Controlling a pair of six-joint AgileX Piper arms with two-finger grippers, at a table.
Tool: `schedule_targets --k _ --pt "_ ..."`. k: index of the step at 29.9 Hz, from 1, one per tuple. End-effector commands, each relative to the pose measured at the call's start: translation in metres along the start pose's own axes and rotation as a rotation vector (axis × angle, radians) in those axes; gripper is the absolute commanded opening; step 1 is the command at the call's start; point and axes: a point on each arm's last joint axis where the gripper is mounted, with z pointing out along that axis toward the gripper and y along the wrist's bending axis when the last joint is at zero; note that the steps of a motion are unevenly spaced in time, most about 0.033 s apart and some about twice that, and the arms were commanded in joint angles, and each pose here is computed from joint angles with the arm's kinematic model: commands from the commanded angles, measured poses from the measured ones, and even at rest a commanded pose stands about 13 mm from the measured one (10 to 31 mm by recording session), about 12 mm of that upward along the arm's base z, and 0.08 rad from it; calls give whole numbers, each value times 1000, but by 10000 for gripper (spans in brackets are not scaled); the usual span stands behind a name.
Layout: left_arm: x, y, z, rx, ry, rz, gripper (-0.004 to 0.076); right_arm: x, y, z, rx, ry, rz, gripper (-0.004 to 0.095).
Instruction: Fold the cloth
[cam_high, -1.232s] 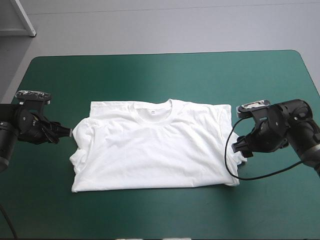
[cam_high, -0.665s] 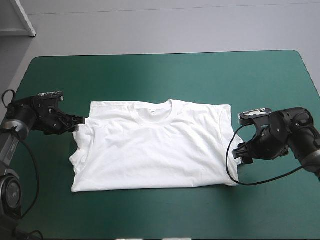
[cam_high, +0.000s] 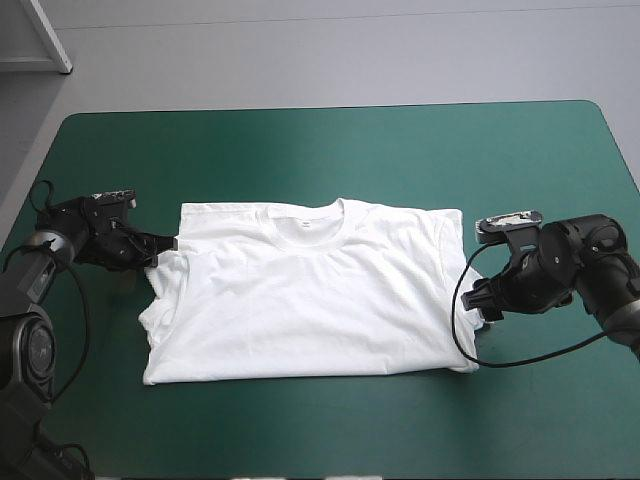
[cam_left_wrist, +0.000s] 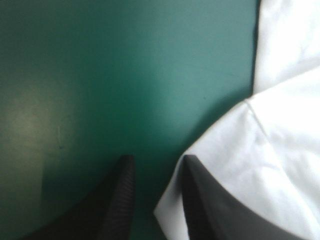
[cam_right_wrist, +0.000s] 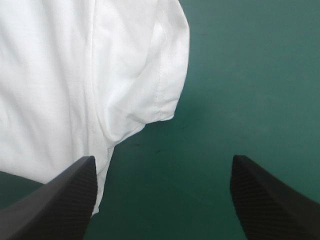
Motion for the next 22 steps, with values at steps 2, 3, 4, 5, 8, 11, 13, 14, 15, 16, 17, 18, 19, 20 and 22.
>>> schedule_targets --k 2,3,4,5,8,11,13,14,15,16,17,18,19,20,22 --pt "-5 -5 -15 32 -45 -32 25 -4 -2 -13 4 -85 8 683" --pt "-5 -5 -15 34 -46 -34 -7 -4 -2 -13 4 -88 8 681" --pt "-5 -5 -15 35 -43 -33 -5 -4 -2 -13 5 -92 8 681" --pt "-5 -5 -15 35 -40 -33 -6 -5 -2 -13 5 -95 8 681" --pt "-5 -5 -19 36 -47 -34 -6 -5 -2 -13 5 -97 8 681" --pt "-7 -7 -34 37 -109 -41 -6 -5 -2 -13 5 -99 8 678" --pt "-10 -10 -48 45 -169 -52 -8 -6 -2 -13 5 -107 8 673" --pt "-10 -12 -57 53 -202 -58 -8 -6 -2 -13 5 -110 8 673" --pt "-10 -13 -65 62 -230 -64 -8 -7 -2 -13 5 -115 8 673" --pt "-10 -15 -71 68 -250 -68 -8 -7 -2 -13 5 -117 8 673" --pt "-10 -17 -79 83 -273 -78 -8 -7 -2 -13 5 -120 8 673" --pt "-9 -20 -86 98 -288 -82 -8 -7 -2 -13 5 -123 8 673" --pt "-8 -23 -92 105 -304 -73 -8 -7 -2 -13 5 -124 8 673" --pt "-7 -27 -98 112 -317 -58 -8 -7 -2 -13 5 -125 8 673" --pt "-5 -35 -106 134 -338 -44 -8 -8 -2 -13 5 -131 10 673"
